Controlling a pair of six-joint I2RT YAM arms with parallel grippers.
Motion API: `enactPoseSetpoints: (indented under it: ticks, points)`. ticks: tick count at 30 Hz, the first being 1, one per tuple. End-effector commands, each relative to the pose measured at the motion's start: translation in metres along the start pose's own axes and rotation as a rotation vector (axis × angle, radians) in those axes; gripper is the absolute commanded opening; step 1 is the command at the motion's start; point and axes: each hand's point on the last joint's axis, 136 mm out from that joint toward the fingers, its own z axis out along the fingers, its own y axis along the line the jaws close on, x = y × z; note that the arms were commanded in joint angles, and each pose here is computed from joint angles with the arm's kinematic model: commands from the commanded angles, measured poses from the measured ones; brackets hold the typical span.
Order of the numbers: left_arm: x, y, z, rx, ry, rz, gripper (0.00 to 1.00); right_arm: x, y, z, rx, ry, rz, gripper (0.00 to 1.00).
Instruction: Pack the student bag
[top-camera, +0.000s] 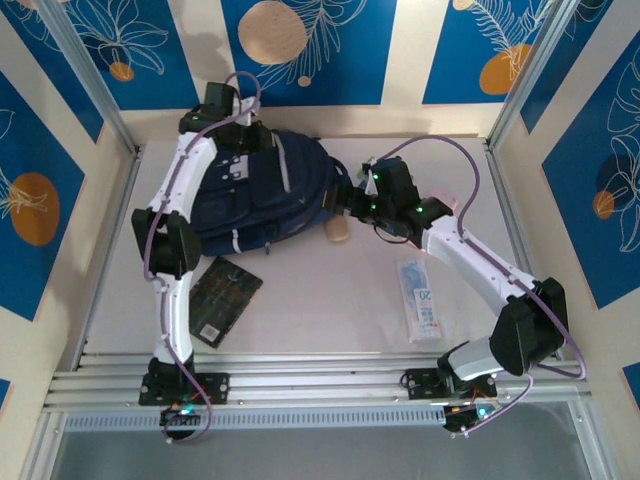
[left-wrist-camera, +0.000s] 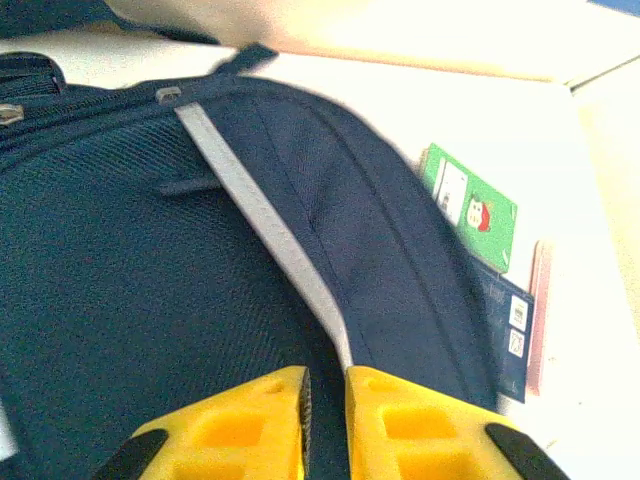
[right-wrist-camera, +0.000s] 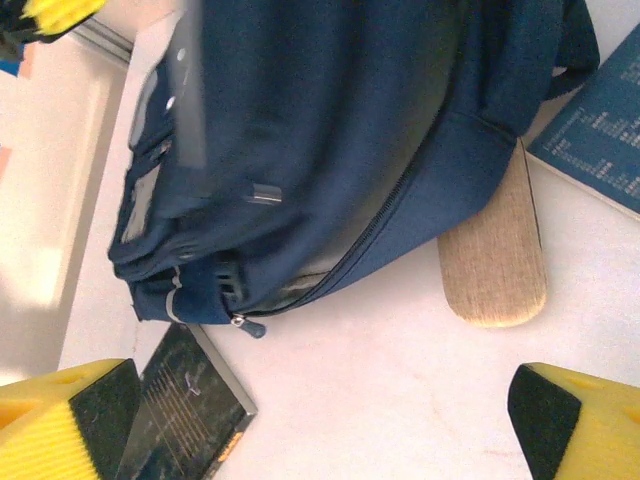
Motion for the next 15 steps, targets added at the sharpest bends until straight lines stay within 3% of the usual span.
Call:
enactPoseSetpoints:
  ticks: [1, 4, 8, 12, 15]
  points:
    - [-0.005, -0.032, 0.006, 0.054, -0.028, 0.022, 0.32, 0.008, 0.002, -0.006, -0.026, -0.001, -0.037, 0.96]
    - [-0.009, -0.035, -0.009, 0.029, -0.051, -0.004, 0.43, 0.015, 0.007, -0.010, -0.064, 0.004, -0.059, 0.95]
    - [-0.001, -0.031, -0.054, -0.081, -0.105, -0.038, 0.47, 0.032, 0.020, -0.011, -0.103, 0.044, -0.140, 0.93]
    - [0.040, -0.018, -0.105, -0.151, -0.170, -0.164, 0.49, 0.063, 0.041, -0.002, -0.150, 0.122, -0.245, 0.92]
    - [0.092, 0.001, -0.135, -0.209, -0.211, -0.302, 0.59, 0.089, 0.061, 0.009, -0.237, 0.192, -0.264, 0.91]
